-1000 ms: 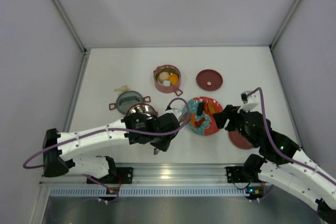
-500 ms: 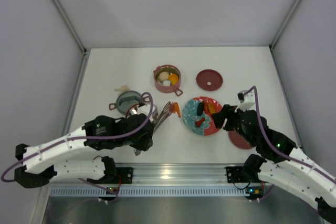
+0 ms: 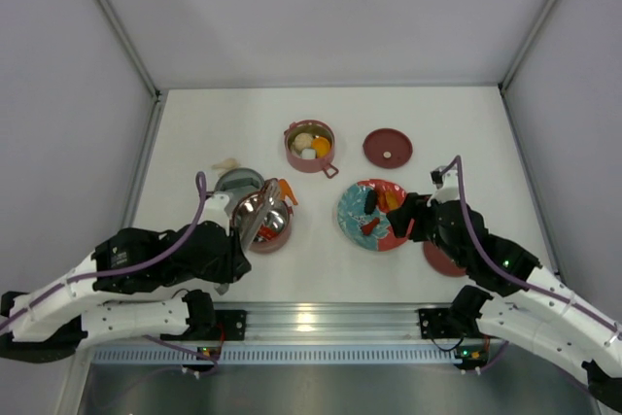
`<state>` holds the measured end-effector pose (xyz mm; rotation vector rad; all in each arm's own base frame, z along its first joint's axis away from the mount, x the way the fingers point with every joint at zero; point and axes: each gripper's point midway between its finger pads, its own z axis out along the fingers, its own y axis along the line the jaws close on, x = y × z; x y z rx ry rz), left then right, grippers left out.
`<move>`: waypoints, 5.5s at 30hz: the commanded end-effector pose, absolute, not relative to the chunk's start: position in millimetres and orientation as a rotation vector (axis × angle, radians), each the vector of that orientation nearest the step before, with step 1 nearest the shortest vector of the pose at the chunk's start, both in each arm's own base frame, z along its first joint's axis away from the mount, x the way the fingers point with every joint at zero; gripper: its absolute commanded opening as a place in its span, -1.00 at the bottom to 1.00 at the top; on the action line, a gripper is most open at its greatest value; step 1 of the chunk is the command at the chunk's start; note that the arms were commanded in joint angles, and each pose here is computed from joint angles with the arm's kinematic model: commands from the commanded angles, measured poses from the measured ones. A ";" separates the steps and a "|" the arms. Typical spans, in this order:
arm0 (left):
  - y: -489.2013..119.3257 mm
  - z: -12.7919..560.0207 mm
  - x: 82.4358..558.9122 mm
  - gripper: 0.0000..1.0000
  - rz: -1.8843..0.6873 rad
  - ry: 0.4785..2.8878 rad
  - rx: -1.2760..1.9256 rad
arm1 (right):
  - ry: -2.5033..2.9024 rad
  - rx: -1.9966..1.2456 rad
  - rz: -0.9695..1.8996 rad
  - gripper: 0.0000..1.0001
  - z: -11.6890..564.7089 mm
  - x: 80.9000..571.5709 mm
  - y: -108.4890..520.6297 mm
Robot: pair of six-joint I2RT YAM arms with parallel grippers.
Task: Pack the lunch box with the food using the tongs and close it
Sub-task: Place the fake food in the packing box, then pick up the fake food from the plate, then place the fake food in the packing box.
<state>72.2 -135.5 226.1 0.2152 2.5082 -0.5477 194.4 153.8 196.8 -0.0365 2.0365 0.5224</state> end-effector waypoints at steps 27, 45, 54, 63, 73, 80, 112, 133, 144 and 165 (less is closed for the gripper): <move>-90.8 170.0 72.3 -0.37 -0.110 2.629 0.218 | 2.002 -0.051 0.586 0.22 199.1 193.9 164.9; -91.8 168.1 72.2 -0.17 -0.086 2.639 0.246 | 2.005 -0.049 0.591 0.21 197.7 193.6 165.6; -106.9 188.8 83.5 -0.19 -0.091 2.595 0.281 | 1.999 -0.052 0.592 0.21 201.0 195.0 167.0; -205.3 224.9 113.5 -0.13 -0.279 2.481 0.477 | 1.983 -0.039 0.568 0.21 214.0 196.1 160.7; -315.1 174.8 121.9 -0.12 -0.389 2.517 0.755 | 1.956 -0.007 0.505 0.22 234.1 189.3 134.5; -339.5 142.4 119.2 -0.12 -0.417 2.560 0.813 | 1.951 0.009 0.498 0.22 233.8 184.8 125.9; -320.0 129.6 98.4 -0.58 -0.449 2.593 0.820 | 1.963 0.011 0.500 0.22 226.2 185.3 128.2; -170.8 203.6 94.4 -0.59 -0.295 2.525 0.388 | 1.966 -0.016 0.502 0.23 225.9 190.9 138.0; -101.6 196.0 73.7 -0.59 -0.233 2.582 0.221 | 1.978 -0.033 0.513 0.22 221.8 195.5 148.5; -92.9 174.9 68.5 -0.45 -0.180 2.620 0.213 | 1.999 -0.033 0.521 0.22 209.3 193.9 150.4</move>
